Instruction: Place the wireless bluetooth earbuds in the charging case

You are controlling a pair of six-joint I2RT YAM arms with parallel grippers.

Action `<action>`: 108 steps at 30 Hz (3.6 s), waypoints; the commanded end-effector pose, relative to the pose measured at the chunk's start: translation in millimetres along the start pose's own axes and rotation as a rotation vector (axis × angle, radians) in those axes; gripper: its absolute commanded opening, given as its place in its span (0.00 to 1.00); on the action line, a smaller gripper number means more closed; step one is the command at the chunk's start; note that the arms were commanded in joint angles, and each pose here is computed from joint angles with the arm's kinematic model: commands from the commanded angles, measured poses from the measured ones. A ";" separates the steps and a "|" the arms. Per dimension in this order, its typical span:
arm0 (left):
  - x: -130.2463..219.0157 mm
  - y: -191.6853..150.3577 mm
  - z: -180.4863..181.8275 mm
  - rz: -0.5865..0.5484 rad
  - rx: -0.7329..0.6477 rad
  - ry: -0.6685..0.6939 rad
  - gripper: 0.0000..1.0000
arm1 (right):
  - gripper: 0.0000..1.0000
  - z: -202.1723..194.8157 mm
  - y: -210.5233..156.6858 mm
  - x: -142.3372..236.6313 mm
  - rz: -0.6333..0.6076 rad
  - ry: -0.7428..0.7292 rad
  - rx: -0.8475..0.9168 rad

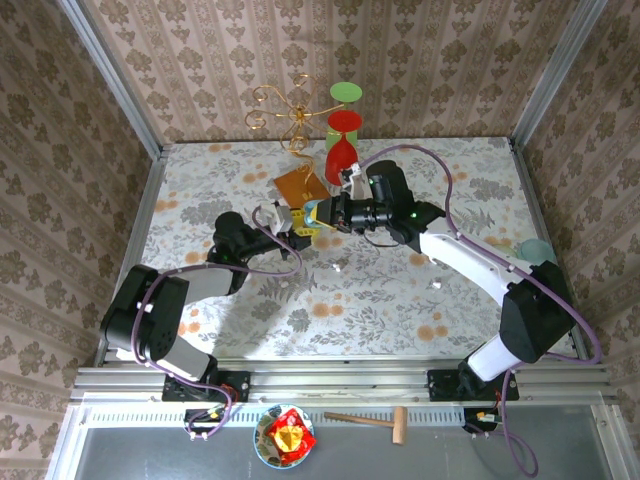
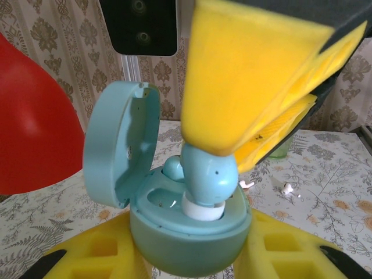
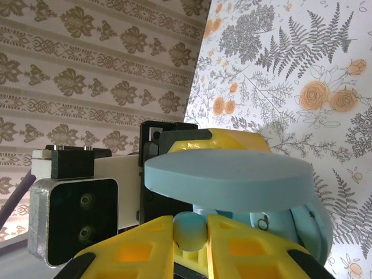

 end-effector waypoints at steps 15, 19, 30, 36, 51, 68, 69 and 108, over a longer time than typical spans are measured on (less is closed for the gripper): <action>-0.3 8.2 4.0 -0.034 -0.024 -0.012 0.25 | 0.30 11.1 2.4 1.1 -0.003 -0.036 0.024; -0.7 8.4 4.6 -0.035 -0.025 -0.012 0.25 | 0.39 14.0 5.2 4.9 -0.035 -0.055 0.046; -1.2 3.8 8.1 -0.028 -0.015 0.006 0.25 | 0.51 27.9 -5.0 23.9 -0.082 -0.082 0.185; -0.9 2.2 10.8 -0.019 -0.006 0.030 0.25 | 0.35 22.6 -19.7 21.1 -0.049 -0.106 0.213; 0.6 5.0 8.5 -0.024 -0.006 0.028 0.25 | 0.30 20.1 -17.2 -5.8 -0.011 -0.094 0.192; 3.4 5.7 4.0 -0.036 -0.014 0.019 0.25 | 0.29 18.8 -4.9 -8.9 -0.045 -0.161 0.214; 3.4 5.5 4.0 -0.036 -0.014 0.019 0.25 | 0.29 19.1 -4.3 -9.1 -0.047 -0.163 0.215; 2.7 0.7 4.9 -0.001 -0.077 0.049 0.24 | 0.34 25.9 7.9 -2.2 -0.138 -0.261 0.206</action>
Point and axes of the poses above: each hand's point on the last joint's axis, 136 mm out from that joint toward the fingers, its own x axis back along the fingers, its own z axis along the line the jaws close on, y = z × x, the point moved 9 cm from there along x, back along the fingers, and after that the axes turned 11 degrees about -x, right-handed, at the moved point
